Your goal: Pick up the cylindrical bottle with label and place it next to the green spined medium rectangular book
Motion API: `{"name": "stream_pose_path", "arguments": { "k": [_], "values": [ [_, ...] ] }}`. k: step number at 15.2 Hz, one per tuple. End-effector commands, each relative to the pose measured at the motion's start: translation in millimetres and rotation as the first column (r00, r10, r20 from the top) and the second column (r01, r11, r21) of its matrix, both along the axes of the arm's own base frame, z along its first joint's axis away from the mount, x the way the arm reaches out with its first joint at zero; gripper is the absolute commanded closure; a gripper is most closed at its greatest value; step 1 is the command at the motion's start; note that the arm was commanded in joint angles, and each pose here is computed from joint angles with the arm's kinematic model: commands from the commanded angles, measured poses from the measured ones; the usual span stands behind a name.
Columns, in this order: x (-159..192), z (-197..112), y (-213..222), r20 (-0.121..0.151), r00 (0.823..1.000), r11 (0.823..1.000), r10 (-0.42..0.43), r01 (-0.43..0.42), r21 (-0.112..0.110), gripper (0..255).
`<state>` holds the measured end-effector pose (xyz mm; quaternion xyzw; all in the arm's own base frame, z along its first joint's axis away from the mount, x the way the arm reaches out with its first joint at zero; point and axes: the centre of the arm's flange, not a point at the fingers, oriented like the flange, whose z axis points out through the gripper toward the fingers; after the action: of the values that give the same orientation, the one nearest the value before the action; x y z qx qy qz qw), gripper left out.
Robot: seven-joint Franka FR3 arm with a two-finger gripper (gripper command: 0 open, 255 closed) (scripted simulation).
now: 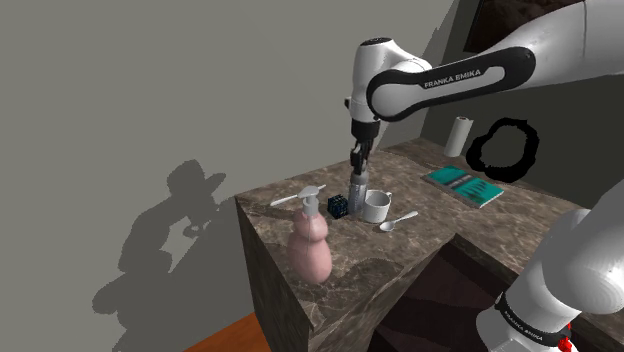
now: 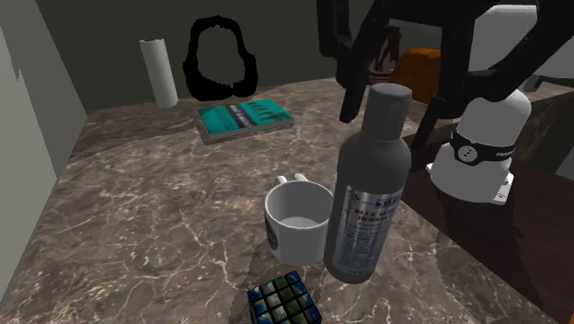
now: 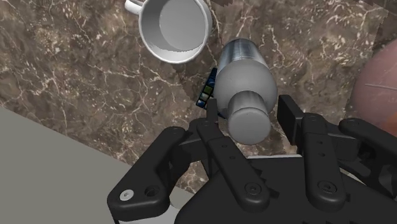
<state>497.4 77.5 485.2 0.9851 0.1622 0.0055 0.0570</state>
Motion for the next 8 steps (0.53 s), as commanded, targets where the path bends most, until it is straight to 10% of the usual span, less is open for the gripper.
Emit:
{"name": "stream_pose_path", "arguments": {
  "k": [1,8],
  "values": [
    [-0.8,10.8,-0.1,0.0,1.0,1.0,0.0,0.0,0.0,255],
    [-0.8,47.7,-0.1,0.0,1.0,1.0,0.0,0.0,0.0,255]
  ]
}}
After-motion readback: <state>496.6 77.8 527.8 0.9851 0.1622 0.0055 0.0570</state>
